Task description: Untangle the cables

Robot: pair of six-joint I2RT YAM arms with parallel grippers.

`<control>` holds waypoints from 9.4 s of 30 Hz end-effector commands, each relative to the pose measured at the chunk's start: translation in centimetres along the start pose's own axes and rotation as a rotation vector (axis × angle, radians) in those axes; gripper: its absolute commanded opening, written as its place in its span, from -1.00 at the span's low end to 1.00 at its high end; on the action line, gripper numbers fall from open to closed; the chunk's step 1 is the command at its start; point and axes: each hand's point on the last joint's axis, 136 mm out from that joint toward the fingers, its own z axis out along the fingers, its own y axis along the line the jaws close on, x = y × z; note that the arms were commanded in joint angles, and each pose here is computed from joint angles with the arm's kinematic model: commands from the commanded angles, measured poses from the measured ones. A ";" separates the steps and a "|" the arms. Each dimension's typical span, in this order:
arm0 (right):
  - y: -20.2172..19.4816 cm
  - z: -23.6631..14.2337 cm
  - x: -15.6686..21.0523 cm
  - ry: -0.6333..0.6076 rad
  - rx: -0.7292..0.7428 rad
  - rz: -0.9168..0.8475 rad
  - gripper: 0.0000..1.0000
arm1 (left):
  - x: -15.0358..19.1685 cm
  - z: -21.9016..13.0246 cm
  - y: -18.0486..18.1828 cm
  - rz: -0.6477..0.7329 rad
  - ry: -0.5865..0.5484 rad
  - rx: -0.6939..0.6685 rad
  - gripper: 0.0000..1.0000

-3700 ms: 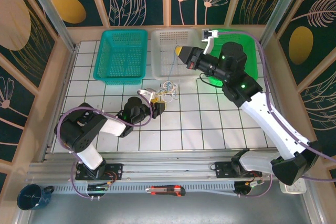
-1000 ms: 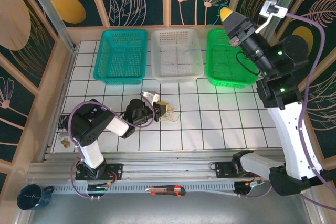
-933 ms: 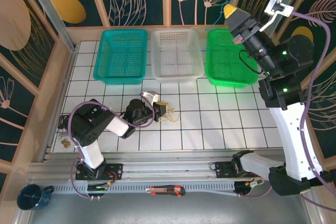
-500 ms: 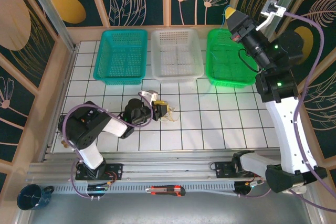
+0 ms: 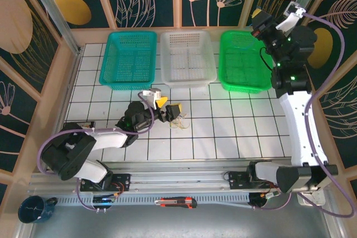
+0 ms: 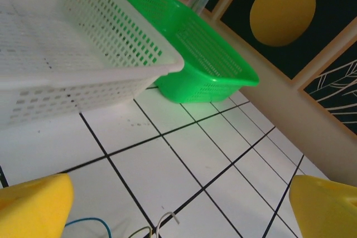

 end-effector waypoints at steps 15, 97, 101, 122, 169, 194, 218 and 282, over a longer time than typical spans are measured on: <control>-22.1 2.9 14.3 0.182 0.483 -0.033 -1.00 | -5.0 -1.5 -1.9 -0.098 -0.098 -0.027 0.98; -7.6 -10.1 48.7 0.990 0.163 0.114 -0.68 | 0.6 -2.8 2.9 -0.130 0.032 -0.227 0.98; -7.5 -9.9 47.8 0.971 0.162 0.091 -1.00 | 0.6 -2.5 2.9 -0.119 0.042 -0.224 0.98; -7.5 -11.8 47.2 0.967 0.177 0.044 0.28 | 0.9 -1.5 2.6 -0.111 0.073 -0.200 0.98; -2.6 -8.8 40.8 0.823 0.071 -0.011 -1.00 | 2.4 1.0 2.8 -0.034 0.160 -0.165 0.98; 7.8 -6.4 30.8 0.662 -0.180 -0.032 -1.00 | 7.1 4.3 3.0 -0.014 0.296 -0.034 0.32; 5.5 -7.8 28.0 0.558 -0.126 -0.090 -1.00 | 7.2 0.8 2.2 -0.057 0.279 -0.040 0.68; -9.5 -12.3 39.9 0.842 0.168 -0.088 0.12 | 2.9 -0.5 -0.7 0.045 0.172 0.032 0.25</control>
